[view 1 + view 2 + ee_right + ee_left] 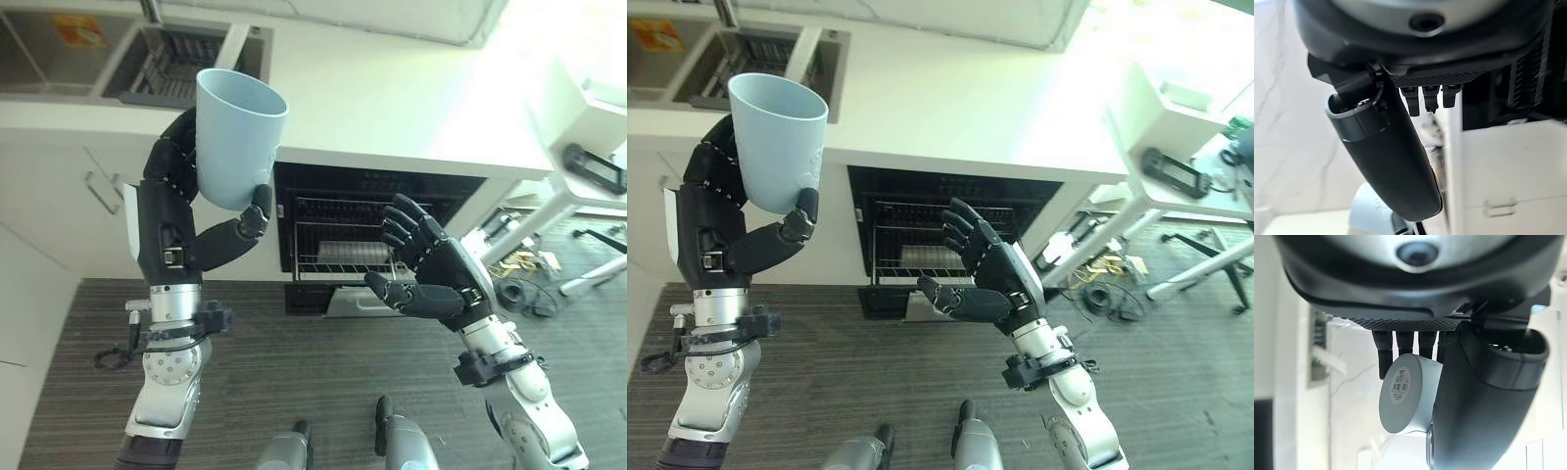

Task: Place the dishes in the dishwasher.

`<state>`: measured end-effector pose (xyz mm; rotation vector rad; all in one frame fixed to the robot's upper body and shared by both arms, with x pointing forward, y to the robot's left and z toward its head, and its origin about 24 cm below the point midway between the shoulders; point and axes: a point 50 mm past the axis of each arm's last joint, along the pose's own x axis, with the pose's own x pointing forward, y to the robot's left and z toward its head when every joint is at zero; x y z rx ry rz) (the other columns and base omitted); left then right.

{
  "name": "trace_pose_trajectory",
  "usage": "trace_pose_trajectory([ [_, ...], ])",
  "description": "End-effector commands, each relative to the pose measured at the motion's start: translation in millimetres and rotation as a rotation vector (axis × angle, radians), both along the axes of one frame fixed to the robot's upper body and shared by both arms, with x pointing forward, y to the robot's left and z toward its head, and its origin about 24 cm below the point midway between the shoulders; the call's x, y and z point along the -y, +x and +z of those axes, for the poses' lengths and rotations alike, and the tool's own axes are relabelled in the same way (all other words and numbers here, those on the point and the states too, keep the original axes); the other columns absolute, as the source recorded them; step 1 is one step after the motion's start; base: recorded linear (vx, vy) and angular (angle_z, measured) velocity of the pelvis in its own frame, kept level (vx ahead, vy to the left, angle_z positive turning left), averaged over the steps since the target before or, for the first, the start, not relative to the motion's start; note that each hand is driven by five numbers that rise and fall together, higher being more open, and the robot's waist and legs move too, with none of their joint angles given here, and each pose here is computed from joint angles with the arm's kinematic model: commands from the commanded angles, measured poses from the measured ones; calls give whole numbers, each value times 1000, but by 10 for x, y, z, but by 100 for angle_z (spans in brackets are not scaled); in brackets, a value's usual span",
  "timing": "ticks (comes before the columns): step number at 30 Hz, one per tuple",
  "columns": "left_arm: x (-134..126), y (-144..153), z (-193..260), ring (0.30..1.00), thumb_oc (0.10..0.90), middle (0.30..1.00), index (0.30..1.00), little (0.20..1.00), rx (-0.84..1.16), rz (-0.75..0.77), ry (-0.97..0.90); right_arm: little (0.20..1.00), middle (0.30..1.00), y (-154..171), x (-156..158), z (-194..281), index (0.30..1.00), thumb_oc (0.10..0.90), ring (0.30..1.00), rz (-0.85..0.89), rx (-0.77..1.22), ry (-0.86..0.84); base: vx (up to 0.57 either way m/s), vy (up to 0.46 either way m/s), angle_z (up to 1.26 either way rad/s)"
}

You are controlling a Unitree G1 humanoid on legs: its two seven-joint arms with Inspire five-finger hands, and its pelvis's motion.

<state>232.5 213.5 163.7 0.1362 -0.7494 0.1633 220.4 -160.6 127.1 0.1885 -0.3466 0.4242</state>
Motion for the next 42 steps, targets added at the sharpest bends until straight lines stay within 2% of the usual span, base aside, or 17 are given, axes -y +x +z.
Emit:
trace_pose_trajectory([
  [1,143,-290,450,300,400,300,300,300,302,-91,88,900,900,-12,71,402,900,800,900,-8,227,87,236,-521,46],
  [12,159,-308,302,300,400,300,300,300,221,-90,-31,900,900,-33,183,387,900,800,900,20,177,23,190,-366,23],
  [17,236,-254,210,300,400,300,300,300,188,-162,-24,900,900,73,165,343,900,800,900,-43,147,38,31,15,19],
  [21,331,-149,155,300,400,300,300,300,160,-188,8,900,900,108,132,289,900,800,900,-7,97,51,46,141,32],
  [24,355,-82,101,300,400,300,300,300,113,-216,16,900,900,121,163,236,900,800,900,12,39,134,68,104,-8],
  [29,446,46,41,300,400,300,300,300,128,-142,180,900,900,181,51,252,900,800,900,166,7,278,79,48,-9],
  [42,516,95,-110,300,400,300,300,300,277,7,330,900,900,272,-69,263,900,800,900,283,-18,403,87,-39,4],
])
